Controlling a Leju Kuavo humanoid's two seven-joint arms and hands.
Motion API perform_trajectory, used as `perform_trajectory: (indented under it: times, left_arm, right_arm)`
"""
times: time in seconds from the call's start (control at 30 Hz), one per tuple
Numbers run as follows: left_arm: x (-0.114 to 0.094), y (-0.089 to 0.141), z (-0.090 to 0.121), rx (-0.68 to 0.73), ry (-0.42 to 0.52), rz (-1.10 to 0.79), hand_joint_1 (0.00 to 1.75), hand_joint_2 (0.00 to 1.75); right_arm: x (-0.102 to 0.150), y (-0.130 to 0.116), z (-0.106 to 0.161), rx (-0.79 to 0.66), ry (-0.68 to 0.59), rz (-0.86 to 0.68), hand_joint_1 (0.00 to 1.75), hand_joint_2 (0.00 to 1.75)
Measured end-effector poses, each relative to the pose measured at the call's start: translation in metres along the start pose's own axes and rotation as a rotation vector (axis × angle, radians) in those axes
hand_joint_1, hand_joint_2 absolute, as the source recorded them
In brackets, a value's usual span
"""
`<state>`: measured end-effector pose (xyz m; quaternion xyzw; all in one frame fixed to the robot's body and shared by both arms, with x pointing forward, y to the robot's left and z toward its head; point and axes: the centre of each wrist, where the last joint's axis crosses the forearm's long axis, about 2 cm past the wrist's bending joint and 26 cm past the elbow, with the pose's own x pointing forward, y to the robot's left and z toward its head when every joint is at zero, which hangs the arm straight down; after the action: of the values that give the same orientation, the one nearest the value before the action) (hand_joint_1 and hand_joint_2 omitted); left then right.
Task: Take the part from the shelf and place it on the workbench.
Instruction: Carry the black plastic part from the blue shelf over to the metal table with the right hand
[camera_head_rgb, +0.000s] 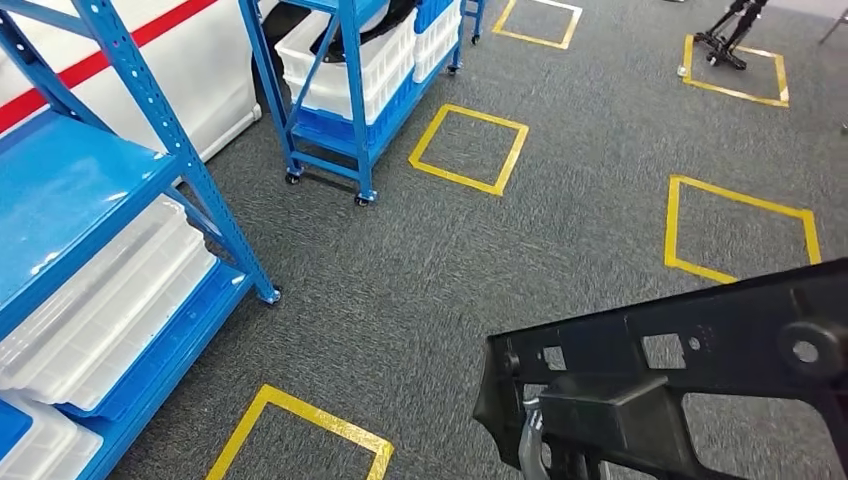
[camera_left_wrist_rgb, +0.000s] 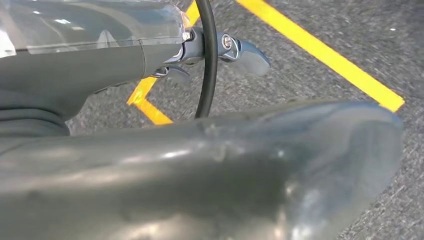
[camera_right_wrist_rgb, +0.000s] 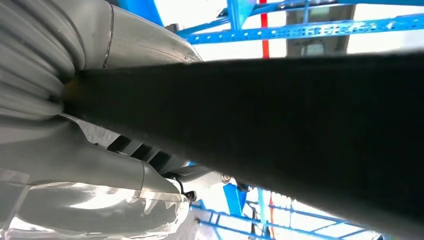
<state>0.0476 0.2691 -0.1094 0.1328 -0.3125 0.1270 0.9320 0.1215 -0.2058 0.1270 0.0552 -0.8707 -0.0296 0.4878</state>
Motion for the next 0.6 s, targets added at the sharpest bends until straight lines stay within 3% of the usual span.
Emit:
perform_trajectory:
  times: [0.6]
  left_arm:
    - [-0.0016,-0.0079,0.0035,-0.019,0.001,0.003,0.00,0.00]
  right_arm:
    - [-0.0013,-0.0039,0.0020,-0.017,0.021,0.028,1.75,1.75]
